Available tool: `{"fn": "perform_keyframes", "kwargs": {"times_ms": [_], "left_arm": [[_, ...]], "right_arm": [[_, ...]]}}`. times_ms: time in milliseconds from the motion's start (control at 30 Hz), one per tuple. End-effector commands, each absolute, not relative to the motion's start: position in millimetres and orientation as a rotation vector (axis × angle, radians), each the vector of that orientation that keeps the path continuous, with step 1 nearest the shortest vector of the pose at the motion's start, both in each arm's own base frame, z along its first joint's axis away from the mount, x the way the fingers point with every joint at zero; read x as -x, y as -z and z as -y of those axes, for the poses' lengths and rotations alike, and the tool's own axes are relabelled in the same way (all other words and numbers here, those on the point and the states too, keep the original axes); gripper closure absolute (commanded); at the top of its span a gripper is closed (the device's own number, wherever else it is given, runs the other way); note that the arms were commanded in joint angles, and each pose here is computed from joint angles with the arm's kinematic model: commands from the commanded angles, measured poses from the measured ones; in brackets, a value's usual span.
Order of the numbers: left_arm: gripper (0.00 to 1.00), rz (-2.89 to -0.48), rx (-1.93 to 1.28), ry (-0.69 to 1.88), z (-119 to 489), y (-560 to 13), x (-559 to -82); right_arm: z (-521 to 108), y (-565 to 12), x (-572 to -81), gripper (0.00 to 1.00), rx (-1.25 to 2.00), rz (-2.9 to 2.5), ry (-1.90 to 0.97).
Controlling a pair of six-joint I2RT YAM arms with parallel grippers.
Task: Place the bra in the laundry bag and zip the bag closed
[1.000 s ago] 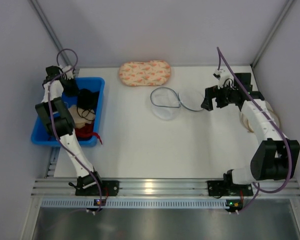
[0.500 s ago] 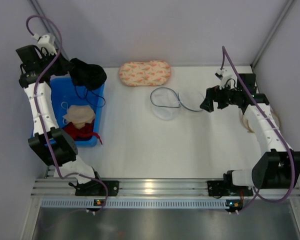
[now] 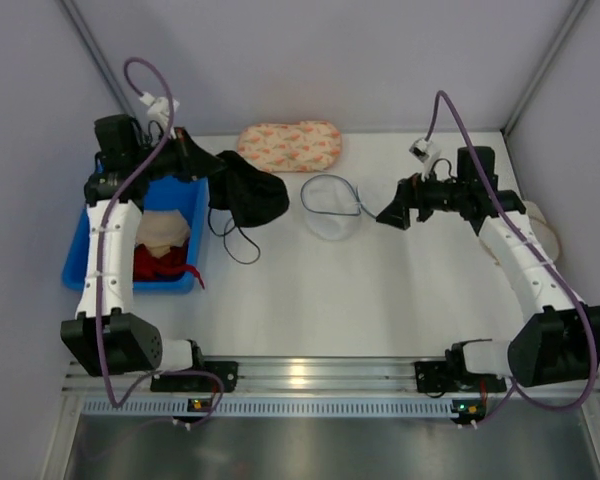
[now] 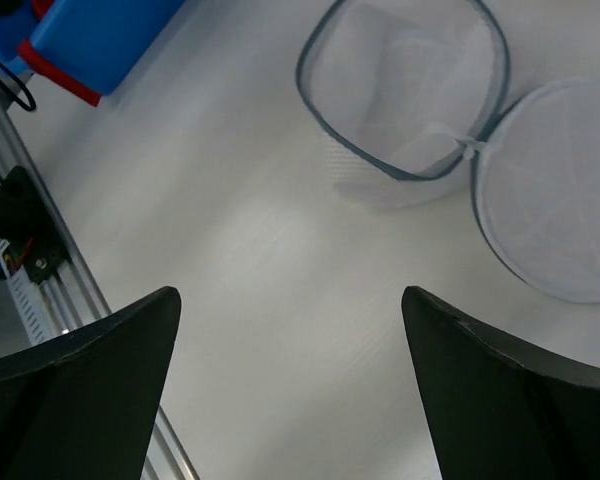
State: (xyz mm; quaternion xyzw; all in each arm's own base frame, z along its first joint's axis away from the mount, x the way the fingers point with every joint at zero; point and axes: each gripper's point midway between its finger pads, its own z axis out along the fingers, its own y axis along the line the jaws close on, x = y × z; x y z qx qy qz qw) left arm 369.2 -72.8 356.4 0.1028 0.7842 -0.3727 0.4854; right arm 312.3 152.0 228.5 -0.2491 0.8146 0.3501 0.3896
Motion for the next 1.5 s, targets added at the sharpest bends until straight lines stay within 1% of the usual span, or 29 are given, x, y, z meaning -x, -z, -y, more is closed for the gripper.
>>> {"fn": "perform_keyframes", "kwargs": {"times_ms": [0,67,133,167,200,267,300,433,500,600,700,933,1133,1200,1233,1267,1300,1333,1400,1467], "left_arm": [[1.00,-1.910,-0.348,1.039,125.2,-348.5,-334.7],[1.00,-1.936,-0.366,1.096,156.2,-339.1,-319.6],[1.00,-1.973,-0.348,1.165,179.2,-322.0,-308.1],[1.00,-1.997,-0.312,1.147,182.5,-313.6,-310.5],[1.00,-2.030,-0.285,1.156,187.9,-301.4,-308.4],[1.00,-2.048,-0.239,1.196,201.1,-296.7,-305.7],[1.00,-2.067,-0.200,1.189,202.3,-288.7,-309.2],[1.00,-2.117,-0.032,1.177,201.2,-277.0,-325.0],[1.00,-2.115,-0.019,1.156,205.2,-279.5,-330.6],[1.00,-2.144,0.006,1.153,215.8,-273.1,-336.0],[1.00,-2.181,0.010,1.140,224.7,-260.5,-337.7],[1.00,-2.247,0.083,1.136,226.5,-236.6,-342.5],[1.00,-2.260,0.077,1.151,229.8,-232.8,-342.4],[1.00,-2.269,0.070,1.172,232.3,-231.3,-338.3],[1.00,-2.270,0.066,1.180,233.3,-231.2,-336.7],[1.00,-2.278,0.061,1.188,233.3,-228.4,-332.9],[1.00,-2.284,0.043,1.200,234.0,-226.9,-328.7],[1.00,-2.294,0.024,1.202,233.0,-221.4,-322.4],[1.00,-2.297,-0.014,1.212,232.6,-217.8,-314.4],[1.00,-2.303,-0.047,1.195,228.9,-209.4,-305.5]], "right_arm": [[-189.7,-262.3,-298.3,0.08,0.785,-1.896,-0.966],[-209.9,-265.2,-286.0,0.08,0.873,-1.868,-1.003],[-222.2,-267.4,-277.0,0.11,0.933,-1.846,-1.029],[-231.5,-268.0,-269.0,0.13,0.972,-1.834,-1.051],[-235.8,-269.1,-265.4,0.19,0.990,-1.825,-1.065],[-247.4,-275.2,-258.9,0.29,1.016,-1.800,-1.098],[-250.7,-277.5,-257.9,0.37,1.010,-1.796,-1.109],[-271.9,-289.5,-256.6,0.47,0.913,-1.821,-1.203],[-279.6,-294.2,-262.5,0.51,0.878,-1.818,-1.223],[-293.5,-289.3,-272.7,0.54,0.813,-1.874,-1.261],[-312.8,-274.3,-281.6,0.54,0.800,-1.933,-1.267],[-361.4,-239.5,-275.5,0.53,0.894,-2.011,-1.188],[-381.2,-217.0,-271.6,0.51,0.934,-2.055,-1.148],[-381.9,-205.4,-275.2,0.59,0.947,-2.077,-1.092],[-381.7,-202.1,-275.8,0.66,0.948,-2.084,-1.077],[-377.5,-196.0,-279.0,0.80,0.935,-2.110,-1.035],[-373.2,-194.0,-280.0,0.88,0.940,-2.110,-1.011],[-366.6,-194.6,-276.7,1.00,0.936,-2.106,-1.004],[-351.8,-197.3,-277.9,1.00,0.910,-2.099,-1.019],[-339.1,-203.6,-269.0,1.00,0.912,-2.078,-1.086]]}}
